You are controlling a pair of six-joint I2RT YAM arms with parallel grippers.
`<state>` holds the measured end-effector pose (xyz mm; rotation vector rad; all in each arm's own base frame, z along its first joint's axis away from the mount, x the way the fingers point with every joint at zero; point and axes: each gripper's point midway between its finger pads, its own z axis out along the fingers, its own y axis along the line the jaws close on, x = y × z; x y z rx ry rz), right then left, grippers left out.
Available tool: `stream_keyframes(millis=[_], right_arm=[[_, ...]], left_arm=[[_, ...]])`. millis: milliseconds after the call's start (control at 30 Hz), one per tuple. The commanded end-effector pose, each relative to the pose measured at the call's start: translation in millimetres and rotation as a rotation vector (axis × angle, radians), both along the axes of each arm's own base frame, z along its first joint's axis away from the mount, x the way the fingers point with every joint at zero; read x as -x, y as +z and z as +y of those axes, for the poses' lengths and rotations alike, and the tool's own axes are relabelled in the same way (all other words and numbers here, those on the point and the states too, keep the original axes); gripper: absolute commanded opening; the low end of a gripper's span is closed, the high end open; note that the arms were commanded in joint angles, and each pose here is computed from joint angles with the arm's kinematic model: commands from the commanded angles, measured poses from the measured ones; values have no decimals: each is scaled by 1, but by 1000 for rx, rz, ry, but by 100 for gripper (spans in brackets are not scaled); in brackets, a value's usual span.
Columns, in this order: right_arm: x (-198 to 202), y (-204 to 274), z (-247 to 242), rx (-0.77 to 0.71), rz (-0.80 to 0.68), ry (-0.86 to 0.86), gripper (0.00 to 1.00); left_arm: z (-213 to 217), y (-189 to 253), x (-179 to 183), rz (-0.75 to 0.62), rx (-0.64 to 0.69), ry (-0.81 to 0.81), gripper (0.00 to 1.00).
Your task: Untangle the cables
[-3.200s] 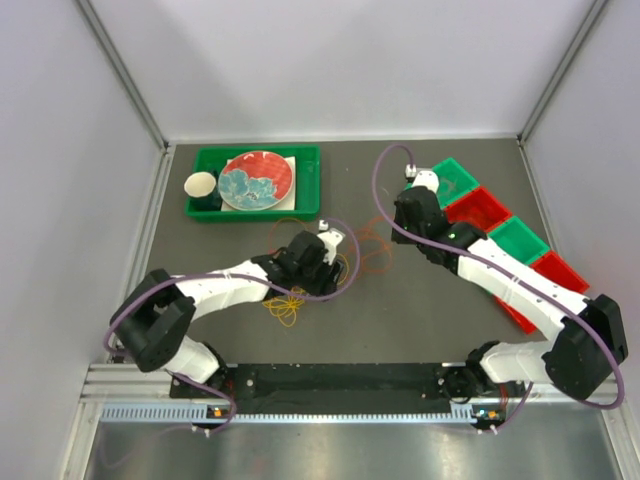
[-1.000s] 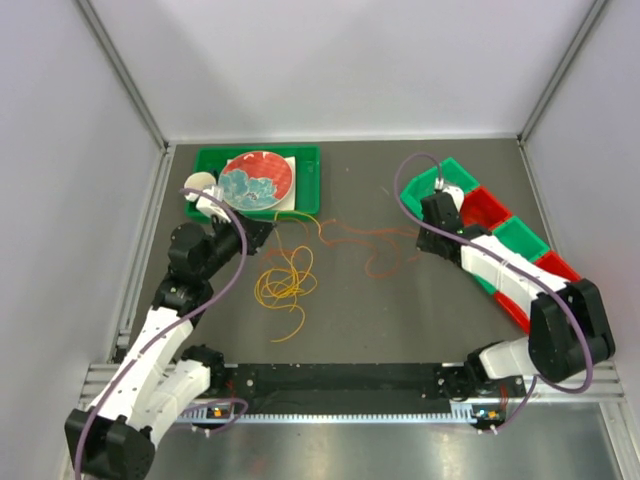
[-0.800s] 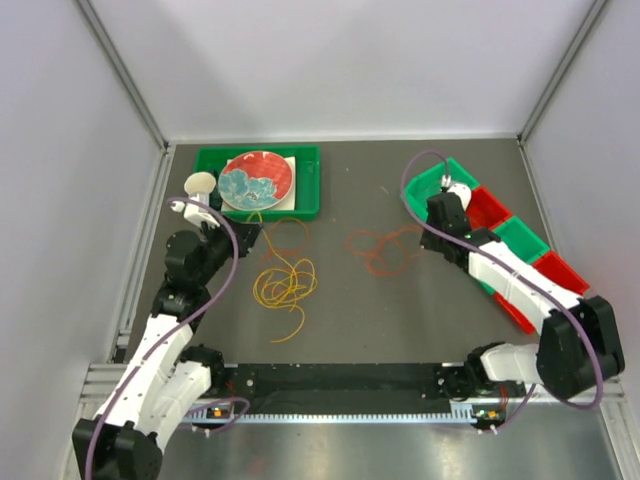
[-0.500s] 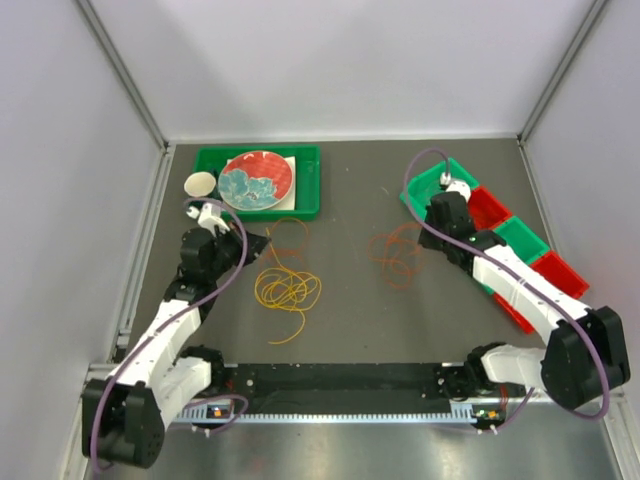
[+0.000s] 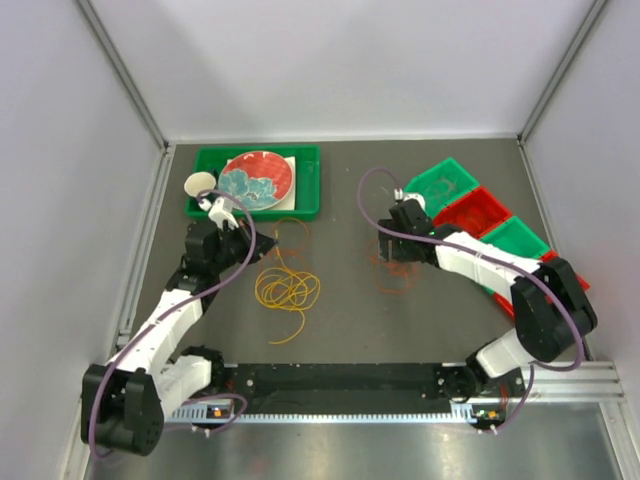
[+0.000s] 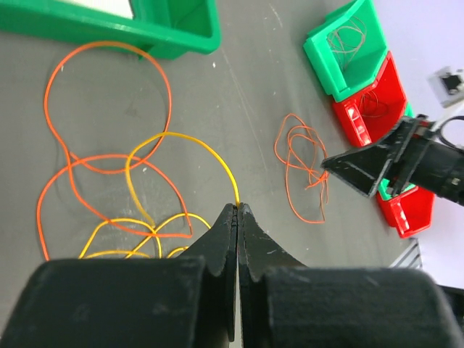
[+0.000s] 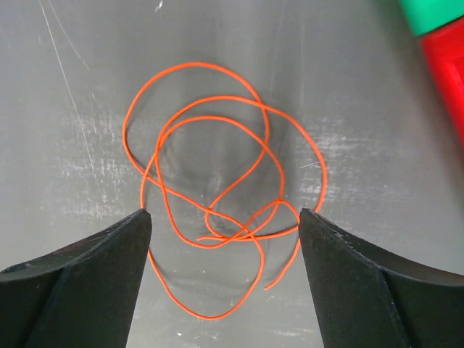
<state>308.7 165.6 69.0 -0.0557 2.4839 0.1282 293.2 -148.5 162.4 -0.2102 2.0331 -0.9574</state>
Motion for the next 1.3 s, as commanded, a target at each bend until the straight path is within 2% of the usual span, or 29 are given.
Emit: stream_keyframes(millis=[0, 200, 300, 400, 433, 500, 533, 733, 1000, 1133, 1267], right_arm=[[-7, 1, 18, -23, -4, 38, 80], [-8, -23, 22, 42, 34, 22, 72], [-9, -31, 20, 72, 41, 8, 63], [-11, -32, 18, 82, 35, -9, 40], [-12, -29, 16, 86, 24, -19, 23], [-14, -21, 14, 92, 7, -29, 4], [-16, -13, 14, 87, -12, -29, 0], [-19, 54, 8, 43, -149, -34, 0], [-12, 193, -45, -14, -457, -155, 0], [-5, 232, -82, -36, -538, -239, 0], [0, 235, -84, -72, -522, -227, 0]], left_arm=[[-2, 20, -6, -77, -42, -35, 0], [-3, 14, -5, -58, -32, -37, 0], [-3, 13, -3, -57, -34, -37, 0], [-2, 14, -3, -59, -39, -31, 0], [-1, 14, -3, -60, -40, -29, 0], [-1, 14, -3, -60, -40, -30, 0], [-1, 13, -3, -58, -40, -28, 0], [-1, 14, -5, -57, -36, -25, 0], [-1, 22, -8, -73, -35, -22, 0], [-1, 24, -9, -84, -36, -16, 0], [-1, 24, -9, -87, -37, -18, 0]])
